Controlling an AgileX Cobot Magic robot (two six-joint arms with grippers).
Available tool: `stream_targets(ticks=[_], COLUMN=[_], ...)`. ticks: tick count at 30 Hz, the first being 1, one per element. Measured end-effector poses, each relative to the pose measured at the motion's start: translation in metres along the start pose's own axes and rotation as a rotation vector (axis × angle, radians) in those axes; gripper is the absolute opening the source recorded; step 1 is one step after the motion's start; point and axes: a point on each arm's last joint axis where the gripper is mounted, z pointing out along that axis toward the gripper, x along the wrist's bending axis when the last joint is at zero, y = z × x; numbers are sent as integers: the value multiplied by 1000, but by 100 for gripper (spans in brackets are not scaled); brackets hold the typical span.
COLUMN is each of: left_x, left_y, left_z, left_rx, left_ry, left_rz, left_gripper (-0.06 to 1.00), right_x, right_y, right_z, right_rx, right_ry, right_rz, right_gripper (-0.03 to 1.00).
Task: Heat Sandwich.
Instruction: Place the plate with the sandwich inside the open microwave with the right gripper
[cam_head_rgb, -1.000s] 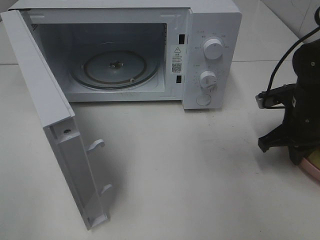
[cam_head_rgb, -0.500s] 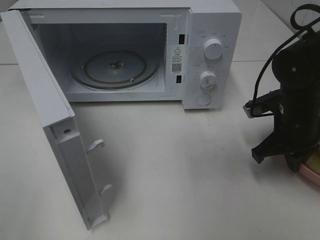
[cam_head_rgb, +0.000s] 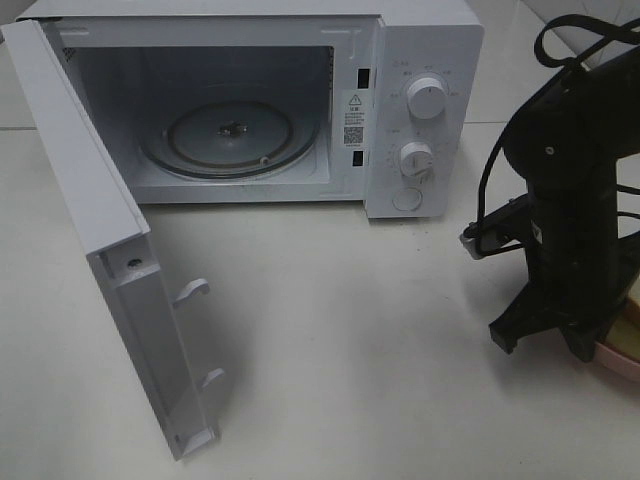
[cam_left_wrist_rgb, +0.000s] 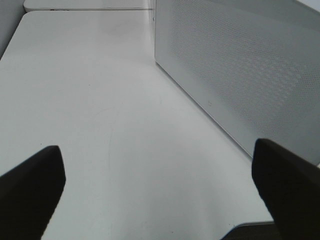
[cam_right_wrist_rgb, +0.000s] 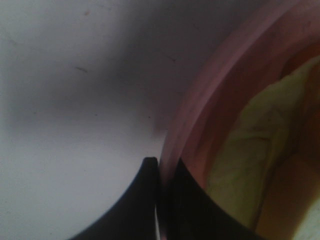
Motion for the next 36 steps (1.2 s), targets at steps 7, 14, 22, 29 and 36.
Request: stream_targets(ticks=[7, 14, 22, 29, 36], left_x=[0, 0, 0, 0, 0], left_y=[0, 0, 0, 0, 0], left_z=[0, 0, 0, 0, 0], left_rx=[0, 0, 0, 0, 0], left_ry=[0, 0, 0, 0, 0], left_rz=[0, 0, 0, 0, 0], left_gripper=[96, 96, 96, 96, 96], right_x=[2, 15, 36, 52, 67], right_y=[-11, -23, -40, -63, -85], right_z=[-25, -49, -62, -80, -100], right_rx=[-58, -128, -162, -229, -311], right_ry=[-11, -6, -16, -22, -29], right_rz=[-10, -44, -126, -201, -290], right_gripper=[3, 3, 3, 3, 3])
